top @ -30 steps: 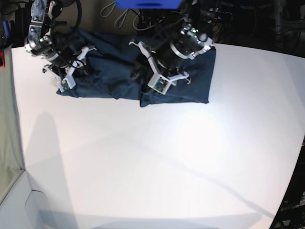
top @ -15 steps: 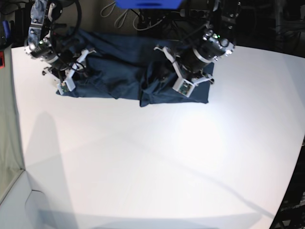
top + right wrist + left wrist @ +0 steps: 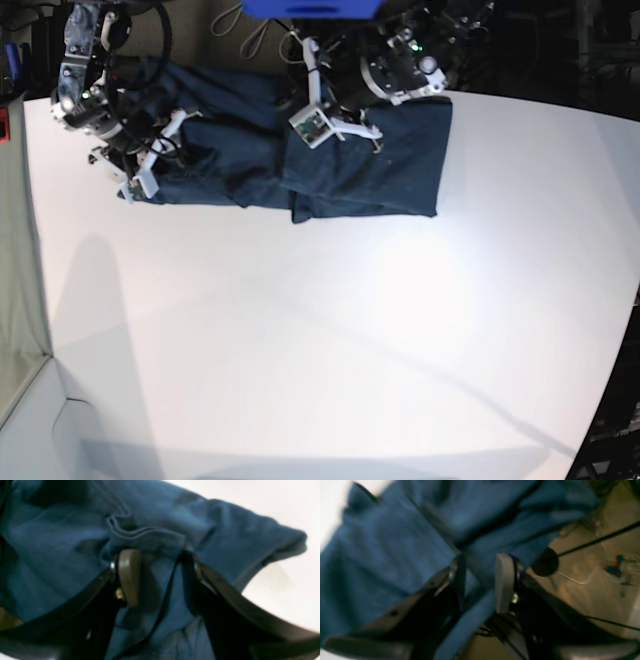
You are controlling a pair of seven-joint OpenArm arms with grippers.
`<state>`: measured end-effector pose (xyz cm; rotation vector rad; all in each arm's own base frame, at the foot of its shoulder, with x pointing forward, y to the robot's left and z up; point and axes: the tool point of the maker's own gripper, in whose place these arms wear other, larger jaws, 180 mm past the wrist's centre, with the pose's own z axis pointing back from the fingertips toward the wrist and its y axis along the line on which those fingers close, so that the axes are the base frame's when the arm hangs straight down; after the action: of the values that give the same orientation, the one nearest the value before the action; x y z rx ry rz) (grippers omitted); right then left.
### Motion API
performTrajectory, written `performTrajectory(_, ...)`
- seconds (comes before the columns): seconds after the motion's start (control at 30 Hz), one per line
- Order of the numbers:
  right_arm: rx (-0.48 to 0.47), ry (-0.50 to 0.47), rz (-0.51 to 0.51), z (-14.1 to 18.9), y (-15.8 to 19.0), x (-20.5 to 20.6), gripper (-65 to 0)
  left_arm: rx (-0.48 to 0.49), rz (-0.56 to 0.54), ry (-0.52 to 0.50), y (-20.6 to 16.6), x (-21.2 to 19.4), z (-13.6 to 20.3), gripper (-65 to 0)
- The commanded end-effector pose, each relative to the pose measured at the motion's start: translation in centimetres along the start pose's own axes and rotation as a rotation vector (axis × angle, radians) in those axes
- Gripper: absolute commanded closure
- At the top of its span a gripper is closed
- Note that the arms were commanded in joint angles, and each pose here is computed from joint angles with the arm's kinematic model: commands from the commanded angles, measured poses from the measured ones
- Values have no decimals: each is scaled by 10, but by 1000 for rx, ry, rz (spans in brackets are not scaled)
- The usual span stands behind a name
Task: Layout the t-shirt on the table in an organized manner, then fold the t-shirt properly
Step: 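Release and regrasp the folded bundle end with the left gripper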
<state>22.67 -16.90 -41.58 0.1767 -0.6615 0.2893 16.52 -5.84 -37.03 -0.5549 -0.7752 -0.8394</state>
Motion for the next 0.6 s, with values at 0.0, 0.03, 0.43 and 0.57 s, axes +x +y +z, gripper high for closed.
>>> performTrajectory(0.0,-6,-37,7,3,-3,11,-277,-1,-20,-77,-1,23,9,-190)
performTrajectory(0.03,-6,-38,8,3,-3,11,-277,16,-35,-90,4,28,15,-190)
performTrajectory(0.43,-14,15,17,7,-5,5,-422,448,236,-149,157,-5,116,-442)
performTrajectory(0.57,-30,-24,38,14,-5,19,-451,493,305,-183,177,-11,131,-548)
